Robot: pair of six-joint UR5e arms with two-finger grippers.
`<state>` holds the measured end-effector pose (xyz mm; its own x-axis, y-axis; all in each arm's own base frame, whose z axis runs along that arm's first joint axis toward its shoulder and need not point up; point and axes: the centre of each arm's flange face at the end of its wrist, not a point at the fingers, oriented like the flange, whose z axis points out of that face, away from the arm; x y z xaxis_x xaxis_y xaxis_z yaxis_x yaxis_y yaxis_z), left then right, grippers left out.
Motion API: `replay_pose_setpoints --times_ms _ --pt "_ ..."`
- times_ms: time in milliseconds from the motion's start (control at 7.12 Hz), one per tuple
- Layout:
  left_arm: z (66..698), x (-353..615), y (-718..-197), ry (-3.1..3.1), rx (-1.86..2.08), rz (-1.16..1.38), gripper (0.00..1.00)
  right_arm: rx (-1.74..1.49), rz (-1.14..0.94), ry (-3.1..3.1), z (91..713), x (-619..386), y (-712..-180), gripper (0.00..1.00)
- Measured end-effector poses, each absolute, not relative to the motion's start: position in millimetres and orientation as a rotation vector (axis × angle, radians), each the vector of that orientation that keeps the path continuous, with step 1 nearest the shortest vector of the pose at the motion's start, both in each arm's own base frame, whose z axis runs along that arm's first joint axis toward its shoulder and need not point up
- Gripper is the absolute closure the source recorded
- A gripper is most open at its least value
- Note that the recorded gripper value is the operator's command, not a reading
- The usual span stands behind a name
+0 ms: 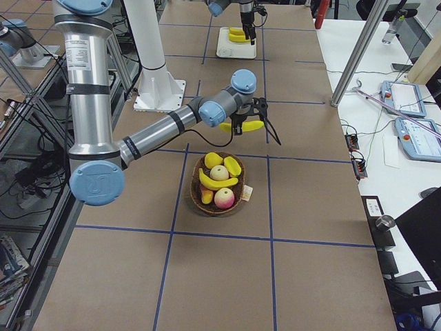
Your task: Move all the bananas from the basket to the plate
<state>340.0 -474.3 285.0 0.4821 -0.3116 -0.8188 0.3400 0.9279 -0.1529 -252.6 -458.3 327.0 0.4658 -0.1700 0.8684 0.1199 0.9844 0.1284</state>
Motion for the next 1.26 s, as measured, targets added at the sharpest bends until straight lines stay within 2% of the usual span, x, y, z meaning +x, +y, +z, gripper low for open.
replay_pose_setpoints --times_ms 562,1265 --pt "191.4 404.2 -444.6 1.275 -0.055 -0.435 0.02 0.135 -0.076 -1.065 211.8 -409.6 -409.9 1.0" --pt "144.1 457.5 -432.4 1.43 -0.118 -0.398 0.05 0.219 -0.06 -1.096 161.3 -469.6 -357.1 1.0"
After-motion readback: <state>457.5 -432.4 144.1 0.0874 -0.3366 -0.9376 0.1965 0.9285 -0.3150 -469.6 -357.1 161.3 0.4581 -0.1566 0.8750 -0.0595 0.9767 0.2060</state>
